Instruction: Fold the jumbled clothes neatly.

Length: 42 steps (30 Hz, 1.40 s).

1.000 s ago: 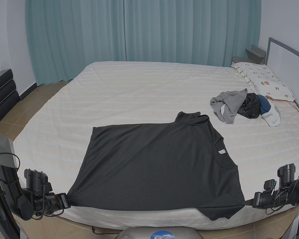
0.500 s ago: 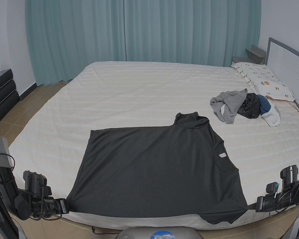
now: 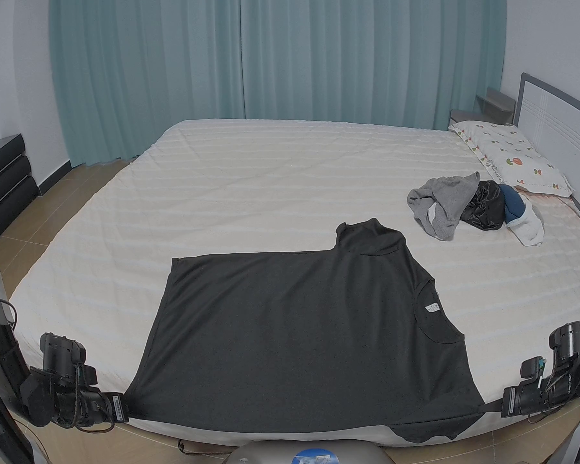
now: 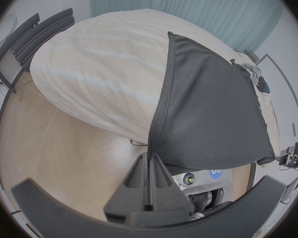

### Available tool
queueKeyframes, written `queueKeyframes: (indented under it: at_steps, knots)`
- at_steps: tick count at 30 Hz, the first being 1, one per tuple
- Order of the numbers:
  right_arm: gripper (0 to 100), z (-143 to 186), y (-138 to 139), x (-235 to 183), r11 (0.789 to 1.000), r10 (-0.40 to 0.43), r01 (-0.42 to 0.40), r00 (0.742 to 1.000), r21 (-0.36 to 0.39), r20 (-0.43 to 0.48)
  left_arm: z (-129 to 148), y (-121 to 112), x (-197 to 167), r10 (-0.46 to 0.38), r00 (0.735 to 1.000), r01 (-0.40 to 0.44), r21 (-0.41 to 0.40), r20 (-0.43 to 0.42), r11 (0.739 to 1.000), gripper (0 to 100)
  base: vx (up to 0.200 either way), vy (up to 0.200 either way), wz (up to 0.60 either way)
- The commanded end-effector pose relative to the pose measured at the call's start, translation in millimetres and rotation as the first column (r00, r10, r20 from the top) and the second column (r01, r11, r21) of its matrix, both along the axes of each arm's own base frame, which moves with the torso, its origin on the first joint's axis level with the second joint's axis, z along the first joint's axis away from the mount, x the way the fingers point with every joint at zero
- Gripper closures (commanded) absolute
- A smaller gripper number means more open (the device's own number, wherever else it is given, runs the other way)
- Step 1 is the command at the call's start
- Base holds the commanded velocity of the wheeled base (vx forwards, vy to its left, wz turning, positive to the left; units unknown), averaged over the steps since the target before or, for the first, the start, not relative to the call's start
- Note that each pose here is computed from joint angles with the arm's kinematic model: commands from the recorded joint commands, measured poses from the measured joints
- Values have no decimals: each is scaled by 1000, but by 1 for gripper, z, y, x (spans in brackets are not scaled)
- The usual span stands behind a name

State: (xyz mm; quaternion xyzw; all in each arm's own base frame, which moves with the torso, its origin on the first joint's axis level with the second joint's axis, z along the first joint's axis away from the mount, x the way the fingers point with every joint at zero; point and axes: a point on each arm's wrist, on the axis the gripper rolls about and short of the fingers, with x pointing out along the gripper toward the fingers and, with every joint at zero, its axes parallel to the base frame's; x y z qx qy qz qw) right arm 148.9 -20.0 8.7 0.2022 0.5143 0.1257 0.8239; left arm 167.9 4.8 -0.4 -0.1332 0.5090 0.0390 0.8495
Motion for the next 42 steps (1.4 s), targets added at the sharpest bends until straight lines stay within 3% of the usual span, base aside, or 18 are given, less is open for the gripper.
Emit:
queueKeyframes:
  at_steps: [1, 7, 11, 15, 18, 23, 33, 42]
  knots:
    - [100, 1, 0, -6, 1000, 8, -8, 1000, -6, -3, 3, 0, -6, -8, 1000, 8, 5, 0, 1000, 100, 0, 0, 0]
    - [100, 1, 0, -13, 998, 61, -61, 998, -28, -24, 4, 0, -10, -22, 999, 22, 13, -24, 1000, 100, 0, 0, 0]
    - [100, 4, -1, -10, 998, 61, -61, 998, -31, 13, 6, 0, -11, -25, 1000, 25, 15, -17, 1000, 100, 0, 0, 0]
    - [100, 8, -4, 3, 999, 44, -43, 998, -30, 53, 10, 1, -4, -7, 999, 7, 10, 38, 1000, 100, 0, 0, 0]
    - [100, 14, -5, 14, 1000, -2, 3, 997, -8, 79, 20, 0, 7, 68, 989, -63, -41, 133, 997, 100, 0, 0, 0]
    - [100, 31, -1, 38, 997, -65, 60, 988, 39, 142, 34, -3, 33, 247, 945, -207, -193, 215, 959, 100, 0, 0, 0]
    - [100, 49, 6, 73, 993, -114, 104, 973, 61, 202, 41, -6, 56, 323, 913, -258, -262, 248, 930, 100, 0, 0, 0]
    - [100, 52, 8, 95, 991, -124, 113, 974, 68, 189, 41, -15, 71, 375, 896, -298, -304, 238, 905, 100, 0, 0, 0]
